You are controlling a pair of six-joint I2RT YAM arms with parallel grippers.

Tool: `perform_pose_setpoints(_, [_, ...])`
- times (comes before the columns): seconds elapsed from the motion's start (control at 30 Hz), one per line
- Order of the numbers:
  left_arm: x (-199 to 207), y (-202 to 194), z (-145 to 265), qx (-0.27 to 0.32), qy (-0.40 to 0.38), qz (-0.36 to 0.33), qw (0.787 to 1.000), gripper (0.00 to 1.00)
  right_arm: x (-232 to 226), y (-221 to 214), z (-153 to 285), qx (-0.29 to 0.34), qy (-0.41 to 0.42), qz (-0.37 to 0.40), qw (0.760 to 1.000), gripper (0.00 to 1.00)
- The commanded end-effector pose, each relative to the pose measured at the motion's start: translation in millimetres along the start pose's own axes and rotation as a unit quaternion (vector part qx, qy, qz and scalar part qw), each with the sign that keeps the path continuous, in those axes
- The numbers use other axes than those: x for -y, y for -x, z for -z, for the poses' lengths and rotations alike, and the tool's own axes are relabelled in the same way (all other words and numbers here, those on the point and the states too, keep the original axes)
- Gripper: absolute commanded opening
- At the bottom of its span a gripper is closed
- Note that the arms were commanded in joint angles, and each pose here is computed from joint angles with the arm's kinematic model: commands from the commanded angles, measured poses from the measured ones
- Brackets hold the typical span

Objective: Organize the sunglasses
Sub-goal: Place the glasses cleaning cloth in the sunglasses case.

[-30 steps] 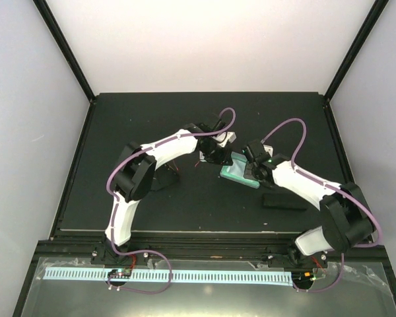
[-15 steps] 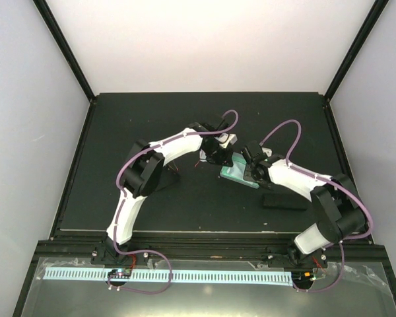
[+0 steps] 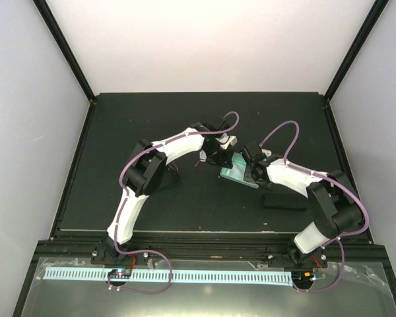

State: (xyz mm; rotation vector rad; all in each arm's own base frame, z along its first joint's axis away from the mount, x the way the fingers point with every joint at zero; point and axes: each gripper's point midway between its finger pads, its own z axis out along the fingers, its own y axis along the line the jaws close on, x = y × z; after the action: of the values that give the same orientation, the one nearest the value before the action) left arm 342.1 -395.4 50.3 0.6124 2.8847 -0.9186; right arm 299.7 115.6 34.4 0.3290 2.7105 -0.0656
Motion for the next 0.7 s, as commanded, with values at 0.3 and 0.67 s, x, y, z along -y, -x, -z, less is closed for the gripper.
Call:
perform_pose_setpoints(0.3, [2,6,-1,-0.006,-0.006,-0.007,1.0,0.01,-10,18,17,0.028,0.032,0.012,0.999,0.24])
perform_pose_setpoints(0.67, [-1,3,-3,-0.012,-0.003,-0.004,1.0,0.02,-24,3,-17,-0.007,0.043,0.027,0.999,0.14])
